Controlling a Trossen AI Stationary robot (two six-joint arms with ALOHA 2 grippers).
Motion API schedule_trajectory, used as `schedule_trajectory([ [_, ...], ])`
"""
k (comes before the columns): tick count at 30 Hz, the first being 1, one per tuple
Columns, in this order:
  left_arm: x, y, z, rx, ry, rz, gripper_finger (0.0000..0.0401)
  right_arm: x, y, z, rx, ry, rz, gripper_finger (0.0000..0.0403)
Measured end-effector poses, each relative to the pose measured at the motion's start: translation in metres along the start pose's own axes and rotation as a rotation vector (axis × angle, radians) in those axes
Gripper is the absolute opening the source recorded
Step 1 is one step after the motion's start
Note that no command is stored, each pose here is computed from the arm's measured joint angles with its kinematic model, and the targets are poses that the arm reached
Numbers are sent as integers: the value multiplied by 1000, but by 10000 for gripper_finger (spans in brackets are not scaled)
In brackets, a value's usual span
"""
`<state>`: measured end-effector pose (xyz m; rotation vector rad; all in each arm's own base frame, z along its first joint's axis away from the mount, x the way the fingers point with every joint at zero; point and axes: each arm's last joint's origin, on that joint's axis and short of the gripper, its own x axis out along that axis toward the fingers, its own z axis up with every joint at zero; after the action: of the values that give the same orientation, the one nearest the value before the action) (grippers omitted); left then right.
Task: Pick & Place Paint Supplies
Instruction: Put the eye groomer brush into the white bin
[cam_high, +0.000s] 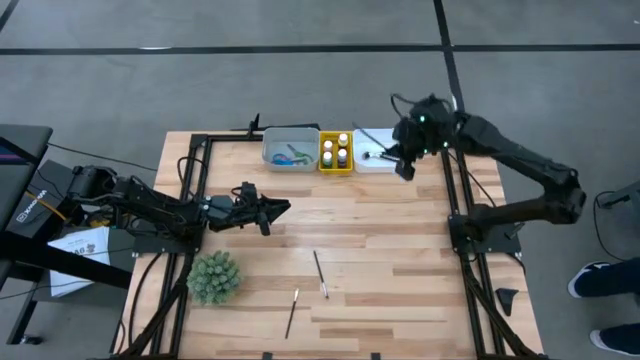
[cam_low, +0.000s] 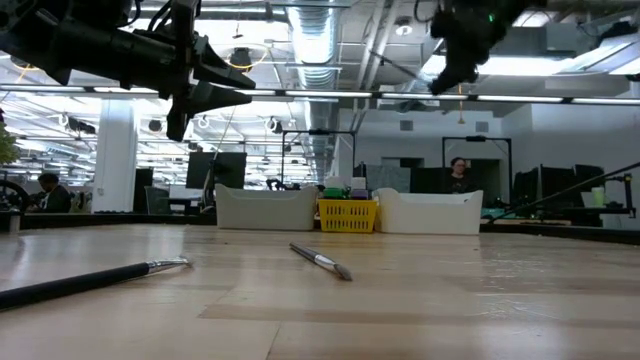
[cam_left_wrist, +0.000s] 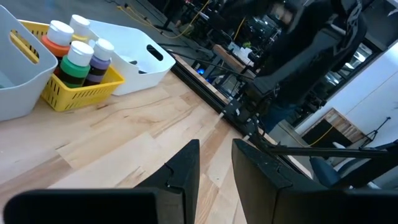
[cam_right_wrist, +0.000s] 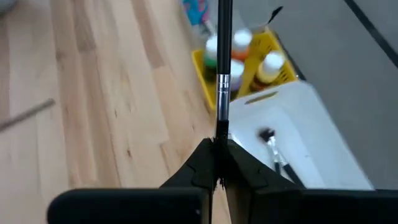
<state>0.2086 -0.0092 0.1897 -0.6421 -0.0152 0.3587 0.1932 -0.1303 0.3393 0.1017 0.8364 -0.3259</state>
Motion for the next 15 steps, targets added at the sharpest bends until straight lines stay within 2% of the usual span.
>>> schedule_trajectory([
  [6,0,0,0,-8,0,0,88,39,-12,-31,-105,68,-15,11],
  [11,0,0,0,-14,0,0,88,65,-37,-43,-81,127,-41,11],
  [15,0,0,0,-18,0,0,88,85,-55,-57,-60,184,-11,11],
])
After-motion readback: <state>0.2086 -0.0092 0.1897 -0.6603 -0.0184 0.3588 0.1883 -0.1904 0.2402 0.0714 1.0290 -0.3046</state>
